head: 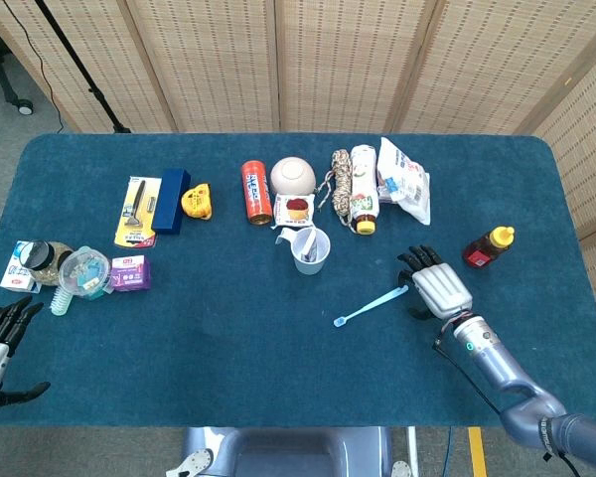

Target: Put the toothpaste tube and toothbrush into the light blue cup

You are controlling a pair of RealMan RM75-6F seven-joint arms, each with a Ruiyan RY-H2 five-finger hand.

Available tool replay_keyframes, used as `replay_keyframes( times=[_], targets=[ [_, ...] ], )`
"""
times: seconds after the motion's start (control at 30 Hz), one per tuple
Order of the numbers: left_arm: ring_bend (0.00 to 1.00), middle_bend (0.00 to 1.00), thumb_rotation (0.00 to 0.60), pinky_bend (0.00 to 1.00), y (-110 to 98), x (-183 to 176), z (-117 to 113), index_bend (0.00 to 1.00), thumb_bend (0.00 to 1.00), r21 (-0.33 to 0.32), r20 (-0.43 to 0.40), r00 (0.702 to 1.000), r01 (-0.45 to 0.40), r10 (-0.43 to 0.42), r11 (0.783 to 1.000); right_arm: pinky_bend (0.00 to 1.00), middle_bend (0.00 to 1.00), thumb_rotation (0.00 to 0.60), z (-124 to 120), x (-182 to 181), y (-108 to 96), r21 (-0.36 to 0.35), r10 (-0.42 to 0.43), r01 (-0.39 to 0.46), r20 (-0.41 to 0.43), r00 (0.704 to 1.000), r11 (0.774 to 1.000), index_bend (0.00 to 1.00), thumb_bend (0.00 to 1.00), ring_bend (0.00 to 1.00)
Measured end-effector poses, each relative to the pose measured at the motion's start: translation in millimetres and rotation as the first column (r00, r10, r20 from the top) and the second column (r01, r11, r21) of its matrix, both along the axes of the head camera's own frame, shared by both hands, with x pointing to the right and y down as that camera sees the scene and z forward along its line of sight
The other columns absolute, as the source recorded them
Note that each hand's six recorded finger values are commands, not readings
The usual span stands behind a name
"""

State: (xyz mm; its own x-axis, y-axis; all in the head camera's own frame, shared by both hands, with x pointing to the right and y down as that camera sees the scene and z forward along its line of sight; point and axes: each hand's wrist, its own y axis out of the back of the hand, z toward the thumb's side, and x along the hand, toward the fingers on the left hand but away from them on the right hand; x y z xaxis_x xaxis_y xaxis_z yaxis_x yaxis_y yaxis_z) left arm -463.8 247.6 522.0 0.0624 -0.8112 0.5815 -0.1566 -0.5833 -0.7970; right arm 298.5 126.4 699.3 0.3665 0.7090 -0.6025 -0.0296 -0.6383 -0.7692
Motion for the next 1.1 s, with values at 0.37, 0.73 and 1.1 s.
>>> replay_keyframes(
  times=[0.37,0.73,1.1],
  targets=[
    [0.0,0.0,0.6,0.0,-0.2,-0.6,0.2,0.0,0.0,0.0,0.001,1.0,0.001,-0.001,1.0,0.0,0.16,0.6,8.4,-12.9,2.6,-0.028,-0.005,0.005,-0.005,1.0,1.0,0.44,0.37,0.0],
    [0.0,0.0,0.6,0.0,-0.2,-1.1,0.0,0.0,0.0,0.001,0.001,1.0,0.003,-0.003,1.0,0.0,0.16,0.6,17.3,-24.9,5.9,-0.034,-0.003,0.003,-0.003,1.0,0.999,0.44,0.38,0.0],
    [0.0,0.0,0.6,0.0,-0.7,-1.8,-0.3,0.0,0.0,0.002,0.0,1.0,0.007,-0.007,1.0,0.0,0.16,0.6,25.0,-28.2,3.4,-0.06,0.011,-0.013,-0.025,1.0,0.998,0.45,0.38,0.0]
  ],
)
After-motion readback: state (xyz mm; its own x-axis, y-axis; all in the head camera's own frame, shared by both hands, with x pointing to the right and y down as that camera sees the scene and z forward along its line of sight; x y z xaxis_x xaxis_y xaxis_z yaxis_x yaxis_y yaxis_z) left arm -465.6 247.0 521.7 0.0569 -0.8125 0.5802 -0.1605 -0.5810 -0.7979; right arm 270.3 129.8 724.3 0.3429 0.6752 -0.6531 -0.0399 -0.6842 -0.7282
